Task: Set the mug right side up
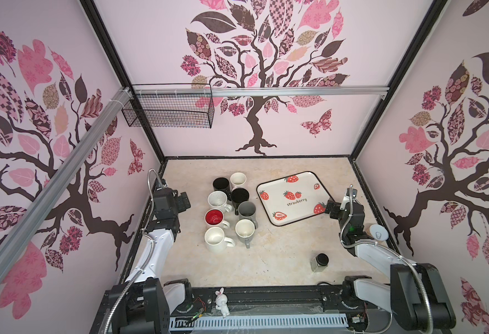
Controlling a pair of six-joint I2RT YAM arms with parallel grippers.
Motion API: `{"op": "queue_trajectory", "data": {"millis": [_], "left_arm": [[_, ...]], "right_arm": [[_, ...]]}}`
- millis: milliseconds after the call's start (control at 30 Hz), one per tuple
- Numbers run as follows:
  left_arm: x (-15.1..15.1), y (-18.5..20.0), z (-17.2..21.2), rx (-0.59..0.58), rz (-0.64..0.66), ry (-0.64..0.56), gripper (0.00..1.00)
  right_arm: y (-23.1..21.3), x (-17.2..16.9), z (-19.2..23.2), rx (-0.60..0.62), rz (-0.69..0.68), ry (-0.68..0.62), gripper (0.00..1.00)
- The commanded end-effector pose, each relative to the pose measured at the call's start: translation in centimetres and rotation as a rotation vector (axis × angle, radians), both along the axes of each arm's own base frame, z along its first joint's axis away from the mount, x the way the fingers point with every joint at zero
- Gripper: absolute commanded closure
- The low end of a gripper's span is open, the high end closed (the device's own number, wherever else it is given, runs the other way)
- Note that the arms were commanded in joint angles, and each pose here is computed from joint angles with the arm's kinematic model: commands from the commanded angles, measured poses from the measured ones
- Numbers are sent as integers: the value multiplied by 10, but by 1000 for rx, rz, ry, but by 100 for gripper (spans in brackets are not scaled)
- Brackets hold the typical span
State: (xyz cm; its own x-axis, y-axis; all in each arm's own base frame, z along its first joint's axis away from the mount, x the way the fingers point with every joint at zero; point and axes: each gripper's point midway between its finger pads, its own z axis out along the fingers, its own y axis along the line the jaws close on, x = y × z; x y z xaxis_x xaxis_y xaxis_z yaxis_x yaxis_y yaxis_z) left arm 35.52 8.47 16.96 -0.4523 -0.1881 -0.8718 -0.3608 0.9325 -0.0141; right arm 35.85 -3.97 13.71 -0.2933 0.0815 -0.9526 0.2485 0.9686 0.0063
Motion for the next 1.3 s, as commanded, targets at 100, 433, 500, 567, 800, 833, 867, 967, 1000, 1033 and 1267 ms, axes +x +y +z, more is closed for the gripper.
{"op": "queue_trajectory", "data": {"millis": [100,433,500,567,800,833,867,967,1000,1033,1267], "left_arm": [[14,2,0,-15,-11,-121,3],[23,-7,-35,-139,-36,-139,3],[24,-6,-39,-142,-28,-152,3],[26,-3,-42,-126,-22,-175,3],[42,-14,-55,-135,-124,-200,3],[43,-16,-56,-137,-141,-198,3],[44,-18,-56,-137,-156,-200,3],[42,-23,-55,-132,-184,-210,3],[41,-25,-53,-128,-195,-219,3],[40,-26,-53,-126,-201,-228,3],[35,-34,-50,-89,-228,-258,3]], "right_arm": [[18,16,13,46,101,-115,0],[24,19,-7,73,132,-107,0],[24,20,-7,73,134,-110,0],[25,21,-7,74,143,-104,0],[36,30,-14,101,201,-100,0],[35,29,-17,100,198,-98,0],[35,28,-18,100,199,-105,0],[39,26,-24,97,222,-116,0],[39,27,-24,93,225,-125,0],[39,26,-24,92,225,-138,0],[39,27,-25,91,225,-126,0]]}}
